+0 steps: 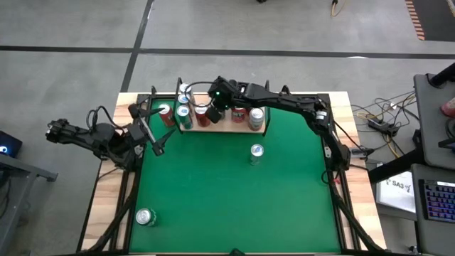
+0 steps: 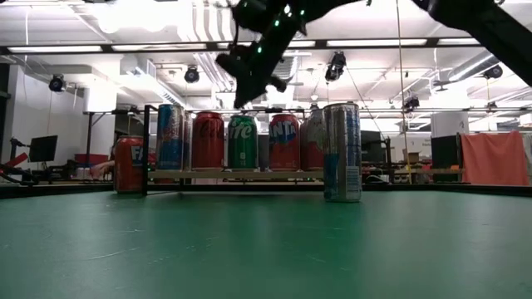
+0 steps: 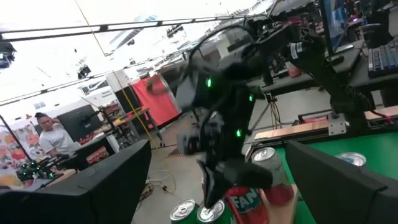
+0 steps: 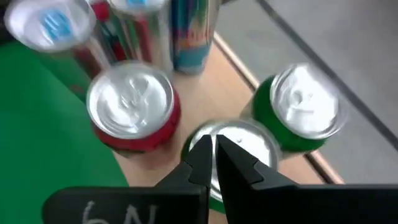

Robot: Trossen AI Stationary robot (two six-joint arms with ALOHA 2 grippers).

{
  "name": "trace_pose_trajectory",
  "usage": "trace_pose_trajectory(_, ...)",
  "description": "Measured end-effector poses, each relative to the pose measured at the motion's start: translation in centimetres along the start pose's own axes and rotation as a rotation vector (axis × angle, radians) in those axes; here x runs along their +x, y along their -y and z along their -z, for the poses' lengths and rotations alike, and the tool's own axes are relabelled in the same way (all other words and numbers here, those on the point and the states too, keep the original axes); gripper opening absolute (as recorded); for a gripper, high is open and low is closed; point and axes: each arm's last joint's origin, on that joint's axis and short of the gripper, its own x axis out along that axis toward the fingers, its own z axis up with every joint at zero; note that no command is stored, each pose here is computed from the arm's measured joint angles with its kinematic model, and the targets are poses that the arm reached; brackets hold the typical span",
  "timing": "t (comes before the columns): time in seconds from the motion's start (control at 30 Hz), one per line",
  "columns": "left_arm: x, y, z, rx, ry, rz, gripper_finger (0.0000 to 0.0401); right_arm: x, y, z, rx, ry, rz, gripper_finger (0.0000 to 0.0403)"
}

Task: Pick and place cans onto a shelf
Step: Adjust the soda cans on the shelf

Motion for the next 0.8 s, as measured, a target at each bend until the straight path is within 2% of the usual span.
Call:
trace_pose_trajectory(0.47, 0.0, 0.0, 0.0, 0.019, -0.004, -0.009, 0.0356, 0.2, 0.1, 1.4, 0.026, -0.139, 0.026, 0.0013)
trace_pose_trajectory(0.8, 0.0, 0.0, 0.0, 0.009, -0.005, -0.010, 0.0356, -0.7, 0.2, 0.6, 0.051, -0.079, 0.015, 0.0013)
